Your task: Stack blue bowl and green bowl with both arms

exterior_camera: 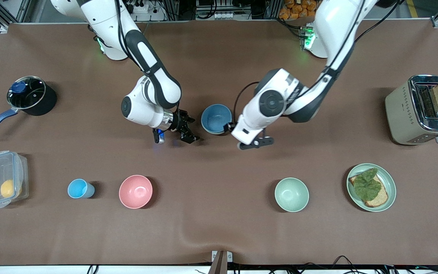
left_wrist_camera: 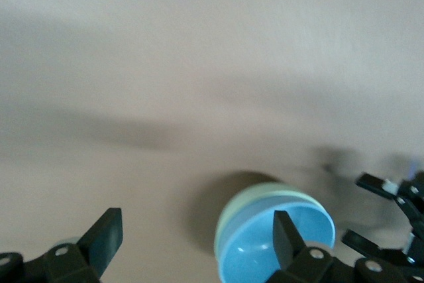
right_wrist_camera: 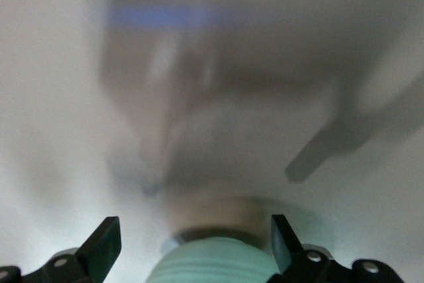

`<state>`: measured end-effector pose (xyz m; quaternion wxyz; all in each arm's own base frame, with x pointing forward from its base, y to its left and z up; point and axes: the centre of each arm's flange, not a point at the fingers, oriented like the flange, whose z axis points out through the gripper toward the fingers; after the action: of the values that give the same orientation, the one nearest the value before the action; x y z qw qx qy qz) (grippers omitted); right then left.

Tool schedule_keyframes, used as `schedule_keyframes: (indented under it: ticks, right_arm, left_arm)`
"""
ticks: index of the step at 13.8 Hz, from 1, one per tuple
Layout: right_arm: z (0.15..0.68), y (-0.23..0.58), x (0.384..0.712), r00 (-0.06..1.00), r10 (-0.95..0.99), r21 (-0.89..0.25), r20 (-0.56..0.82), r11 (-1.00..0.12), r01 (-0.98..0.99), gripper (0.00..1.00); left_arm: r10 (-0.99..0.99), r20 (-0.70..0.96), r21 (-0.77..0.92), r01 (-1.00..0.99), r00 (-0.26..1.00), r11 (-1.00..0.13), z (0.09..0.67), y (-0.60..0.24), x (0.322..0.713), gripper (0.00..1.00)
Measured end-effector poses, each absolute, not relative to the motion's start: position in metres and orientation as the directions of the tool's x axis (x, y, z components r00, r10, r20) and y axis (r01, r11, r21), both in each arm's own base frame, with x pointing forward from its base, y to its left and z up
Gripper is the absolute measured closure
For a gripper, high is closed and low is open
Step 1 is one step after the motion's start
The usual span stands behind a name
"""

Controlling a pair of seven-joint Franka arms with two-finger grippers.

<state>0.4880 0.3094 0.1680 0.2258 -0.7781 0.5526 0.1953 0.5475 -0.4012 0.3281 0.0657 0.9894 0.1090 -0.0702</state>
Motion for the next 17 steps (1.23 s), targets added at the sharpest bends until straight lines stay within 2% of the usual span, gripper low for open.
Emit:
schedule_keyframes:
  ticks: [3,6,9,12,17]
  right_arm:
    - [0.171,0.293,0.5,0.368,-0.77,-0.146,-0.522,-0.345,-0.927,0.0]
    - [0.179,0.27,0.513,0.4,-0.746,-0.119,-0.532,-0.402,-0.908,0.0]
    - [0.191,0.237,0.526,0.439,-0.709,-0.107,-0.552,-0.462,-0.88,0.0]
    - [0.204,0.194,0.537,0.477,-0.667,-0.1,-0.573,-0.521,-0.848,0.0]
    - [0.223,0.143,0.547,0.543,-0.642,-0.082,-0.541,-0.603,-0.794,0.0]
  left_arm:
    - [0.243,-0.088,0.032,0.247,0.966,-0.969,0.375,-0.351,0.583,0.0]
    - [0.26,-0.064,0.025,0.262,0.963,-0.965,0.411,-0.292,0.621,0.0]
    - [0.193,-0.056,0.023,0.194,0.98,-0.981,0.44,-0.232,0.641,0.0]
    - [0.105,-0.069,0.002,0.106,0.992,-0.994,0.475,-0.174,0.641,0.0]
    - [0.052,-0.096,-0.041,0.048,0.994,-0.998,0.529,-0.1,0.614,0.0]
